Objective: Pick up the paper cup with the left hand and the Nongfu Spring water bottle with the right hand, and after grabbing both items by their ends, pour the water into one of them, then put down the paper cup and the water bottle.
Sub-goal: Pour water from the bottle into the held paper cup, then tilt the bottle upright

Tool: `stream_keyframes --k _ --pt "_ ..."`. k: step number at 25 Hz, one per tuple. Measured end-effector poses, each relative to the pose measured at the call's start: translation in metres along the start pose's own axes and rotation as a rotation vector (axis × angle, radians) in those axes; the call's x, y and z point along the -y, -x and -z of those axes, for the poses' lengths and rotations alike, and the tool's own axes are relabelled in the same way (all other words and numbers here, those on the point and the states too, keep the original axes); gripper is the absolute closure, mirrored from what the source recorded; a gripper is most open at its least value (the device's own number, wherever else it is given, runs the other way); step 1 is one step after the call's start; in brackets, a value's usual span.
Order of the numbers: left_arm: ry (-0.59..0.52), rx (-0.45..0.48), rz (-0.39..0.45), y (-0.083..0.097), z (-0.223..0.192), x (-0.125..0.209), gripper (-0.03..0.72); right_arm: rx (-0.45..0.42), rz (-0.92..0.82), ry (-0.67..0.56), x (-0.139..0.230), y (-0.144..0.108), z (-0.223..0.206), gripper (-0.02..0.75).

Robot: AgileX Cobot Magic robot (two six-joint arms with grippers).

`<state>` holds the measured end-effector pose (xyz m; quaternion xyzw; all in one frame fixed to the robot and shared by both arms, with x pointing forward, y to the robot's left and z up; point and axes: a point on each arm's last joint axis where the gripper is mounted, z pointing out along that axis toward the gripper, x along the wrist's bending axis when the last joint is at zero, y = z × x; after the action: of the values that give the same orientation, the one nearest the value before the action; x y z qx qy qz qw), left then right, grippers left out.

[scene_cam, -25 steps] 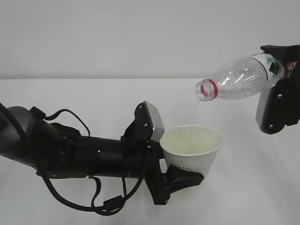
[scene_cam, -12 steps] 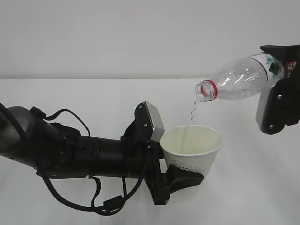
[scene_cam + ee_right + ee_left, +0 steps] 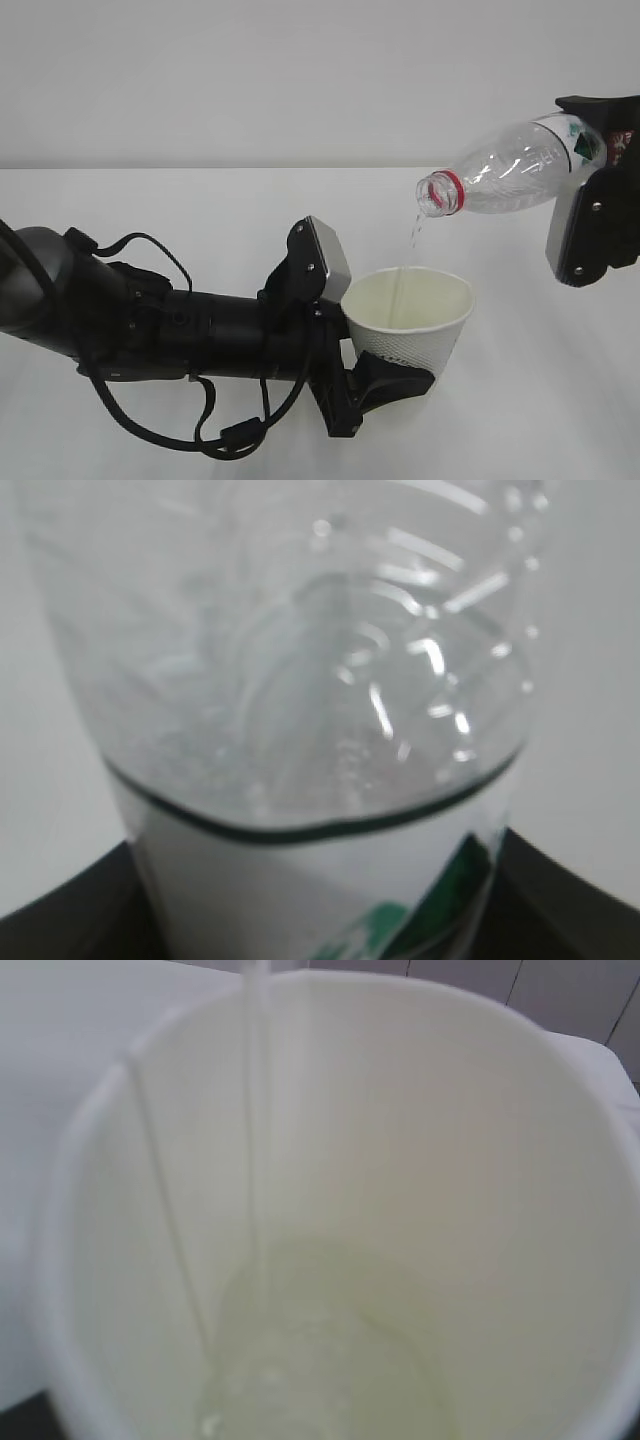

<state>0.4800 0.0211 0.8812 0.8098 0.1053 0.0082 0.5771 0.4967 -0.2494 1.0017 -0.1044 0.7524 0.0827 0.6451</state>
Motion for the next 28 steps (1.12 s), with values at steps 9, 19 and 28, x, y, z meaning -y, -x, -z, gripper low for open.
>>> stream_keyframes --k 9,19,28 --pt "0.0 0.0 0.0 0.0 0.0 0.0 0.195 0.0 0.0 0.0 0.0 0.0 0.0 0.223" --pt "0.0 0.0 0.0 0.0 0.0 0.0 0.195 0.0 0.002 0.0 0.0 0.0 0.0 0.224" --pt "0.0 0.0 0.0 0.0 0.0 0.0 0.195 0.002 0.002 0.0 0.0 0.0002 0.0 0.224"
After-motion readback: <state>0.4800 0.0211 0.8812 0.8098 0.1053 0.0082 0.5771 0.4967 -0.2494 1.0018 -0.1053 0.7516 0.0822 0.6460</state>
